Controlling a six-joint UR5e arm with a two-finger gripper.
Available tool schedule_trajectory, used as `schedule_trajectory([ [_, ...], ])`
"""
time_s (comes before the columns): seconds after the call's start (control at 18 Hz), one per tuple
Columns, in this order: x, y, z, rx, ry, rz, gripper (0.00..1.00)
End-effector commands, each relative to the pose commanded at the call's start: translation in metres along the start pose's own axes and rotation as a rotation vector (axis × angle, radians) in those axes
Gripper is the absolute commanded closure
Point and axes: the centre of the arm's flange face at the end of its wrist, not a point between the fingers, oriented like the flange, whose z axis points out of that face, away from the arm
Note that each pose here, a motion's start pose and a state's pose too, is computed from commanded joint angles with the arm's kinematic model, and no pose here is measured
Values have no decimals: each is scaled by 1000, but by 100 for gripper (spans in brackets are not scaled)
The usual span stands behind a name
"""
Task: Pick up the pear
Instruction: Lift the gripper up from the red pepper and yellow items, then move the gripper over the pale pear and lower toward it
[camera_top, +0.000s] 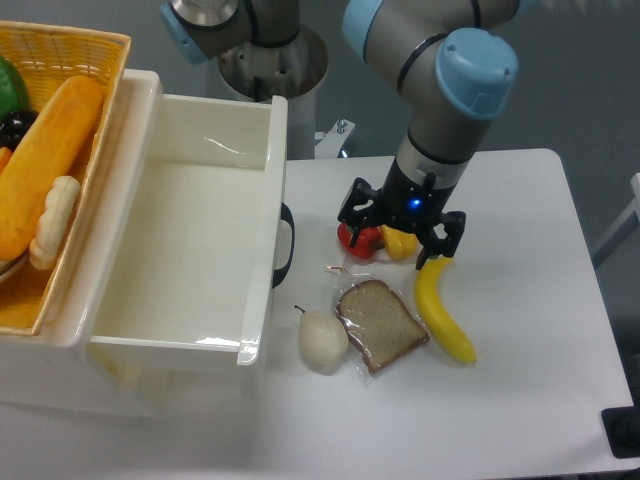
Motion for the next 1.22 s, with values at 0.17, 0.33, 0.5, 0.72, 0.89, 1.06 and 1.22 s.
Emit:
schedule_trajectory([
  [0.17,-2,3,0,-31,-25,-3,0],
  [0.33,-1,4,4,-35,-20,-15,0],
  [0.5,-1,9,16,-53,-6,-23,0],
  [0.72,1,12,28,-67,13,-162,0],
  [0.89,-1,7,42,-69,12,-289,0],
  [1.06,4,-8,63,-73,8,-440,0],
  [1.22,3,-17,85,-78,0,-572,0],
])
